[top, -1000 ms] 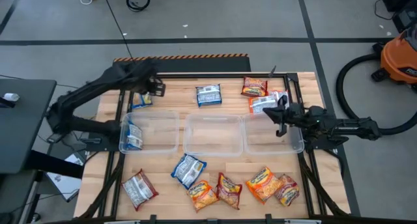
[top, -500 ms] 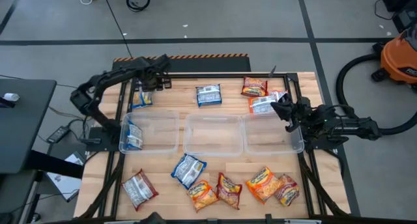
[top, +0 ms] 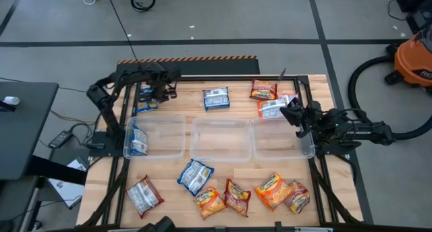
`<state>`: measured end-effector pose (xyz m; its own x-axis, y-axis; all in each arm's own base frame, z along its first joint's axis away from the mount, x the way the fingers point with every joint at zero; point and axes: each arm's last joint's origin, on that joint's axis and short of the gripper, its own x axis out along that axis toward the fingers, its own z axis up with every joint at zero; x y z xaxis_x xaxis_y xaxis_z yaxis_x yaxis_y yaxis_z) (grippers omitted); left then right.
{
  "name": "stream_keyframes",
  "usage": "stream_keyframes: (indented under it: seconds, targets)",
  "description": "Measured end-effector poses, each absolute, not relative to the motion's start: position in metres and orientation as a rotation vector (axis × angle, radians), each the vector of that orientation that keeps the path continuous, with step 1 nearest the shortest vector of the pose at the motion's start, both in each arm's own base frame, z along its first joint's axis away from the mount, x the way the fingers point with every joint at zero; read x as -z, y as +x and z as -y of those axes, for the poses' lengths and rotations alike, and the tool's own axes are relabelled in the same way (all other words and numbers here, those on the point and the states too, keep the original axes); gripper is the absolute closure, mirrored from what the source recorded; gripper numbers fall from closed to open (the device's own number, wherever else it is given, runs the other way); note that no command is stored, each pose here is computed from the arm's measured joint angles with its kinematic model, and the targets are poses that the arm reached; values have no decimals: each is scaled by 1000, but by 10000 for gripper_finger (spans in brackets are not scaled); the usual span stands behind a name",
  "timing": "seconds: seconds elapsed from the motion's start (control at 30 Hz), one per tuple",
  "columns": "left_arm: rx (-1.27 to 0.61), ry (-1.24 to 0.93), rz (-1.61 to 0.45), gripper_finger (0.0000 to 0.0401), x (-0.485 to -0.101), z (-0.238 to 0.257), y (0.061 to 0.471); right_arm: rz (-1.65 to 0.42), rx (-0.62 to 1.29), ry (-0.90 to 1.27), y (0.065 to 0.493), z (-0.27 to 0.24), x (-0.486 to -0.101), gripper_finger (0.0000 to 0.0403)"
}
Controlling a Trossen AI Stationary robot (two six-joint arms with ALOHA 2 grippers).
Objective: Sort Maruchan noodles
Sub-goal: Put the blue noodle pack into the left transparent bin
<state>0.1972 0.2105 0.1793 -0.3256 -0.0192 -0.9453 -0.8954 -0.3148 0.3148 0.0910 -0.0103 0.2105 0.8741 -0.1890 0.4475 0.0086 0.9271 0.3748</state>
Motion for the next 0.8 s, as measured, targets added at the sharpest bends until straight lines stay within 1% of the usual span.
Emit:
stream_keyframes:
  seconds: [0.13,0.27,0.4,0.53,0.67,0.8]
  targets:
    - [-1757,-1219,-1276,190,-173,-211,198,458,78,373,93,9,-207,385]
    - [-1784,-1251,-1326,189,-159,-217,196,456,67,395,93,9,-207,385]
    - [-1779,-1275,-1387,189,-146,-223,193,457,58,435,93,9,-207,385]
    - [-1724,-1282,-1427,191,-144,-222,194,457,56,444,93,9,-207,385]
    - [-1706,-1277,-1466,214,-145,-219,195,455,60,428,93,9,-207,385]
    - [-1711,-1274,-1464,258,-145,-219,194,454,63,419,93,9,-207,385]
